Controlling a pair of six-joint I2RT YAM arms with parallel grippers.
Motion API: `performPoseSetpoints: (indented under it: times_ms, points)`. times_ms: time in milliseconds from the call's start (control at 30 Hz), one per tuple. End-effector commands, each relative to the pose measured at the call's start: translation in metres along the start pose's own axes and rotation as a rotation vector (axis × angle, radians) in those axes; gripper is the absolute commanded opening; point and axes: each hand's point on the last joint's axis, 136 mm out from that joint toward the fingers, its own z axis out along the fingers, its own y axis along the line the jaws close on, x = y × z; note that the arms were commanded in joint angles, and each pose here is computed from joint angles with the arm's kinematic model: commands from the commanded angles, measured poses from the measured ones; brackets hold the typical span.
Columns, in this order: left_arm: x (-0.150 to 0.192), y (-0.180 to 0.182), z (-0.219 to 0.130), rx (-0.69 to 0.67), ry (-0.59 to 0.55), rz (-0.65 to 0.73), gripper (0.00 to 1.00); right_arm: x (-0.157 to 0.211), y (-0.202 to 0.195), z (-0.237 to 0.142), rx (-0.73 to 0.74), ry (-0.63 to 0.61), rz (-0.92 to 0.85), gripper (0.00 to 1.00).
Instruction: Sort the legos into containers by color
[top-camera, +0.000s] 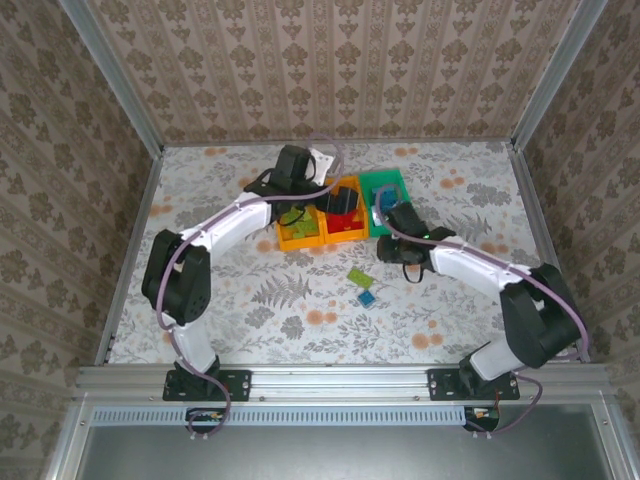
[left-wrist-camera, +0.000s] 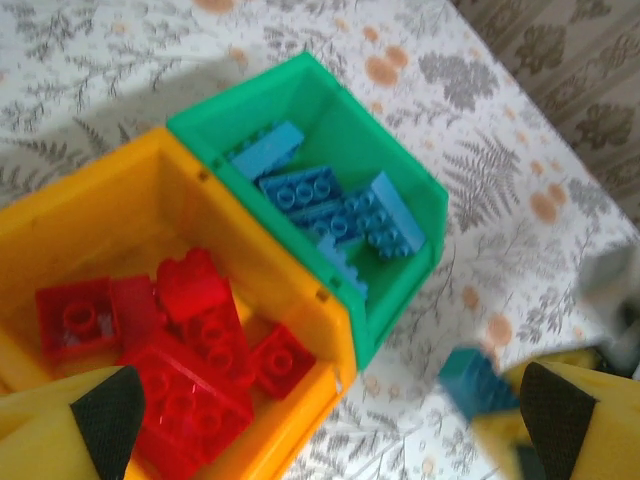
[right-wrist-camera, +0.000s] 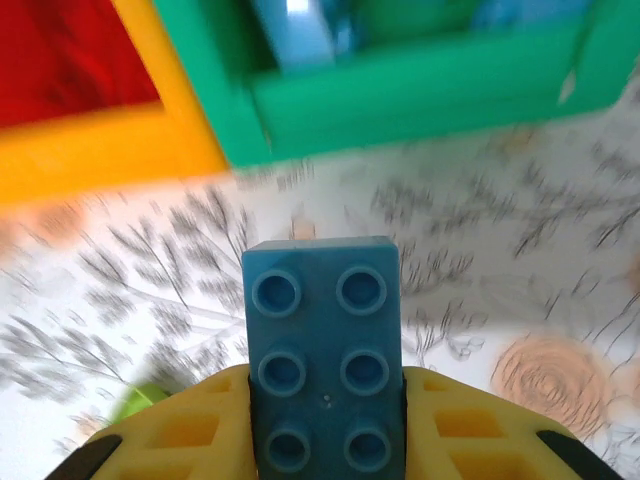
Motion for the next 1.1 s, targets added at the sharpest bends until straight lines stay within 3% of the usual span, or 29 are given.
performPoseSetpoints:
  times_ms: [0,100,400,633,933,1067]
  points:
    - [0.019,-0.005,-0.01,-0.036,0.036,0.084,1.0,-0.038,0.001,-0.009,-0.122,-0.086,0.137,0.25]
    - [0.044,-0.013,-0.007,-0.049,0.11,0.157,1.0,-0.07,-0.002,-0.007,-0.158,-0.103,0.187,0.25]
    - [0.106,-0.053,0.003,0.002,0.266,0.349,1.0,-0.135,-0.004,0.032,-0.088,-0.058,0.175,0.27]
    - [0.148,-0.079,0.006,0.075,0.363,0.42,0.98,-0.156,-0.007,0.054,-0.054,-0.023,0.194,0.45]
    - [0.192,-0.104,0.01,0.117,0.501,0.472,0.92,-0.163,0.0,0.039,-0.084,-0.049,0.195,0.66]
    - [0.21,-0.108,0.014,0.101,0.56,0.499,0.91,-0.165,0.0,0.028,-0.096,-0.08,0.203,0.69]
